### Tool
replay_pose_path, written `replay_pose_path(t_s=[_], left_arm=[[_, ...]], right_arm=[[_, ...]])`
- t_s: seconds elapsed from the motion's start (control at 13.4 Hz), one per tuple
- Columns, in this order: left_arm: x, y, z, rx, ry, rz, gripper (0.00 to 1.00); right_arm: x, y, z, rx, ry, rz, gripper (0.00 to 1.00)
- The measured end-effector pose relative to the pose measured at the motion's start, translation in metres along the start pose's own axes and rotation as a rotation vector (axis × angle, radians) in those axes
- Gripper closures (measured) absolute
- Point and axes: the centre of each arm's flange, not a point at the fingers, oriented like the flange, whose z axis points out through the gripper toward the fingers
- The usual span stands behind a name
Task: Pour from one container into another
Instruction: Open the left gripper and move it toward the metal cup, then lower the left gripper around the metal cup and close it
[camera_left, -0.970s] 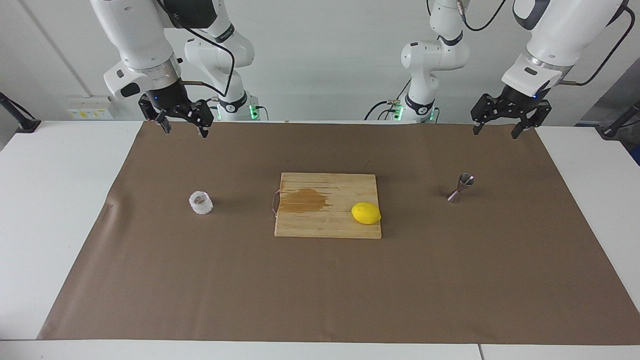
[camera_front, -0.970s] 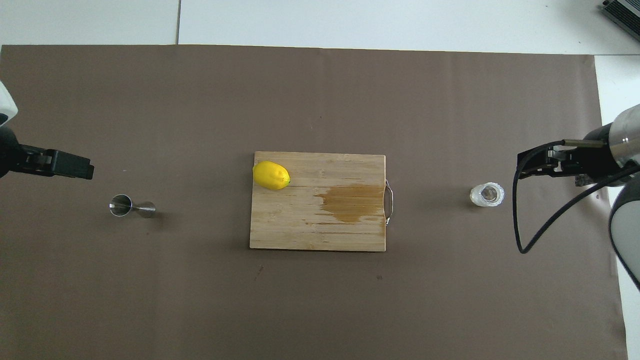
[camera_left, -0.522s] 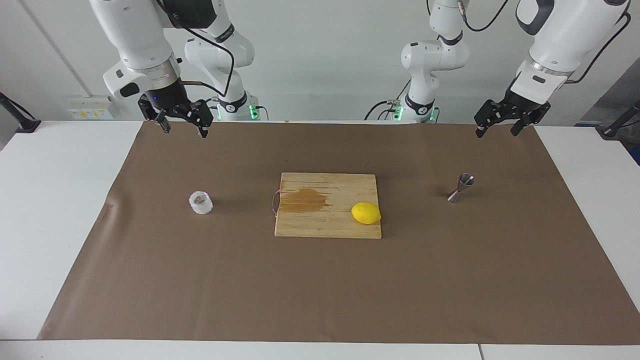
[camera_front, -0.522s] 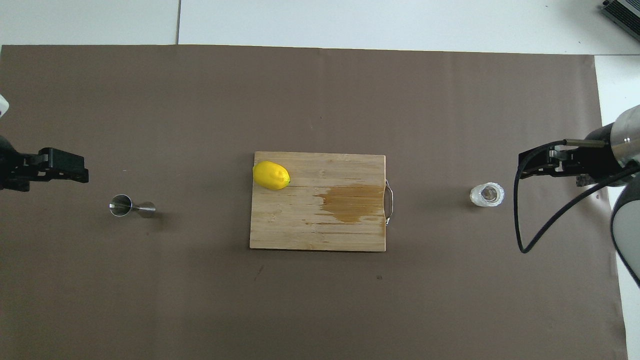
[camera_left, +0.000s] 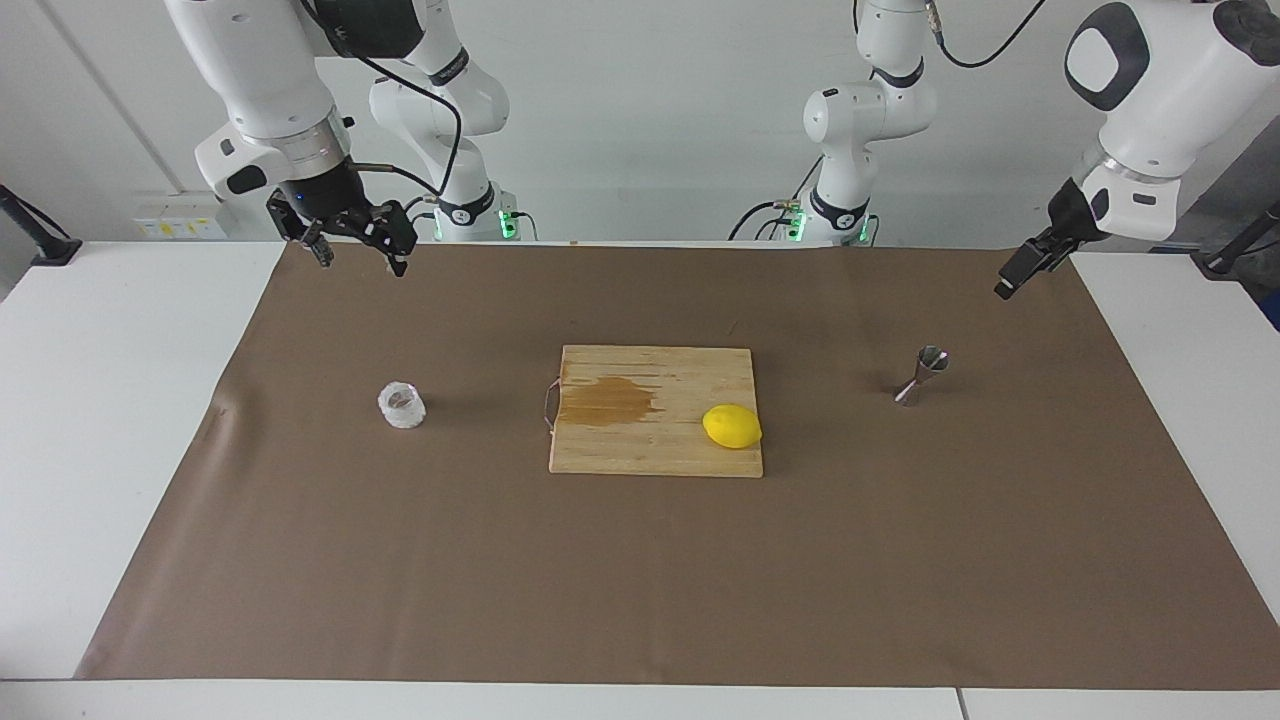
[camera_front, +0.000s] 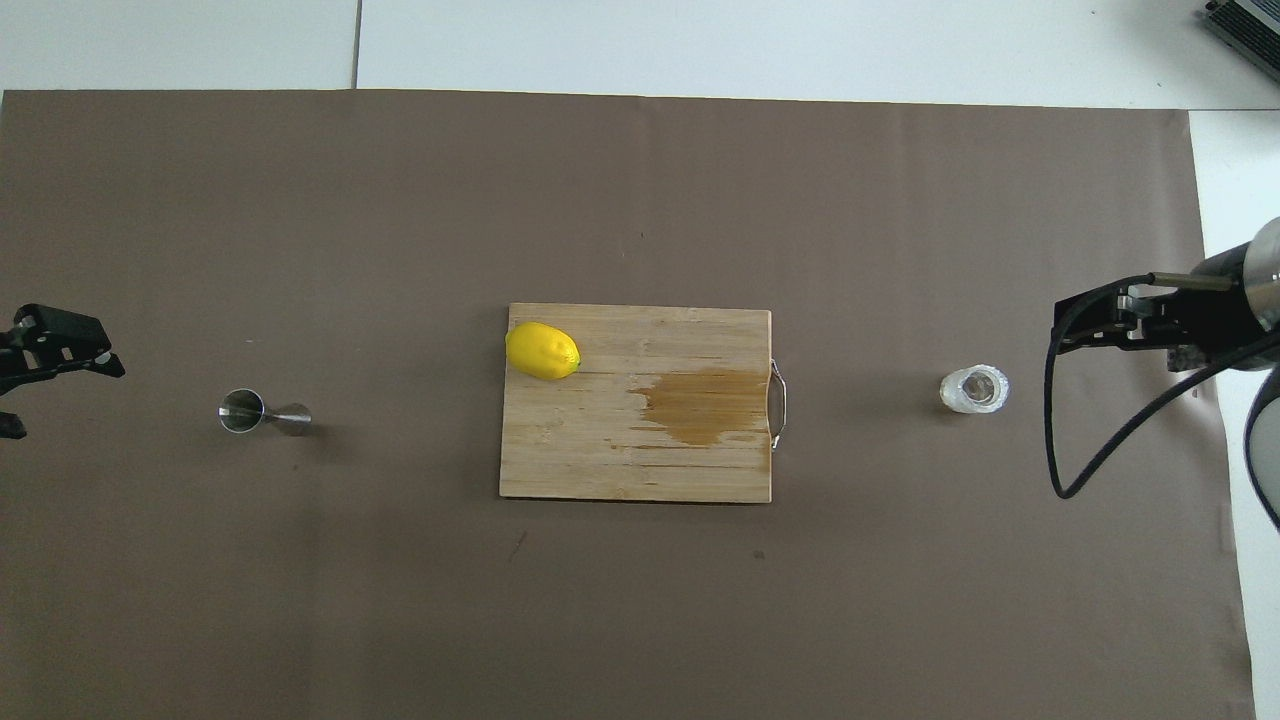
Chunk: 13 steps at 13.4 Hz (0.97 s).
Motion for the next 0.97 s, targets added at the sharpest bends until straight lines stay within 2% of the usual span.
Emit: replay_pose_path(t_s=[0.3,0.45,0.75,0.97], left_arm=[[0.02,-0.02,0.044,-0.074,-0.089,-0.269,0.0],[0.028,-0.019,0.069,-0.099,-0.111,-0.386,0.0],[0.029,-0.013,0.113,-0.16,-0.183,-0.542,0.0],[0.028,-0.012,0.135,-0.169,-0.212,-0.597,0.0]], right_arm=[[0.003,0.002,-0.002,0.006,0.027,0.004,0.0],[0.003,0.002,-0.002,0.006,0.027,0.005,0.0],[0.004,0.002,-0.002,0.006,0.028,0.005,0.0],[0.004,0.003,-0.002,0.006,0.028,0.006,0.0]])
